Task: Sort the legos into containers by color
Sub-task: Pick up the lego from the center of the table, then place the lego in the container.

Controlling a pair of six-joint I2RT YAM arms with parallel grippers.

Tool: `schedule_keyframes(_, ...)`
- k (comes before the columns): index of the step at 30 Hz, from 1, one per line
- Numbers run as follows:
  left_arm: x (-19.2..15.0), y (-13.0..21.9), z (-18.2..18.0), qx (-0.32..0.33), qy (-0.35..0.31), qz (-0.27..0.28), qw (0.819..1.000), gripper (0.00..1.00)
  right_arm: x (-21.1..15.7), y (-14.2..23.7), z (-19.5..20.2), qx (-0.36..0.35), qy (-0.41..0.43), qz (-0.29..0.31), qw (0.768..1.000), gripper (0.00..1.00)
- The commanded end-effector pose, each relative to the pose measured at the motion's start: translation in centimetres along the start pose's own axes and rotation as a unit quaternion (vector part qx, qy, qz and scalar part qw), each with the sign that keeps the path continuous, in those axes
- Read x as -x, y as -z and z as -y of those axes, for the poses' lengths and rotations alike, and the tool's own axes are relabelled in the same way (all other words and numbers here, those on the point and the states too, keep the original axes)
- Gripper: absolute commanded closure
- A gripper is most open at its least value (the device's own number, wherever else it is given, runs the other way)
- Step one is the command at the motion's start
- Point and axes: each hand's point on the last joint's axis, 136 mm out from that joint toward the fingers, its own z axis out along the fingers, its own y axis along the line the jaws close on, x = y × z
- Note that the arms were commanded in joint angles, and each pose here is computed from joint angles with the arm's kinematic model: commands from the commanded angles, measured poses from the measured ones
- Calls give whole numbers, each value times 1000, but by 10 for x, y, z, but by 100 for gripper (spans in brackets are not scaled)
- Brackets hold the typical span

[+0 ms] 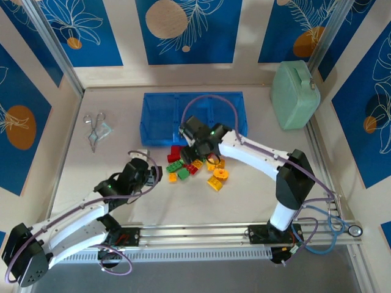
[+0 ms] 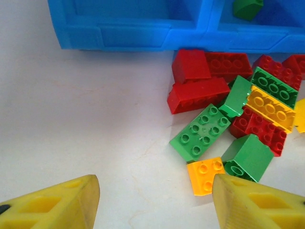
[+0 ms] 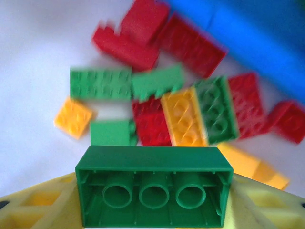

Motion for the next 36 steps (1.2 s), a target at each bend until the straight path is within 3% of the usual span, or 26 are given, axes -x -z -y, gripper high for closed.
schedule_keyframes(1,-10,4,-3,10,-7,-9,1000,36,23,-4,23,-8,-13,-6,1000,44)
schedule_keyframes(9,-36,3,-4,13,-8,-32,999,37,76,-35,67,-23,-35,-4,999,45)
schedule_keyframes(16,-44,8,2,9,-16,-37,999,36,91,-64,98,-47,-35,-27,998,46)
schedule_keyframes(30,-51,14,3,-2,-14,-37,999,36,95,-97,107,-64,-15,-50,997,44)
schedule_keyframes(36,-50,16,3,3,-14,-39,999,36,102,-97,106,-70,-12,-49,996,34)
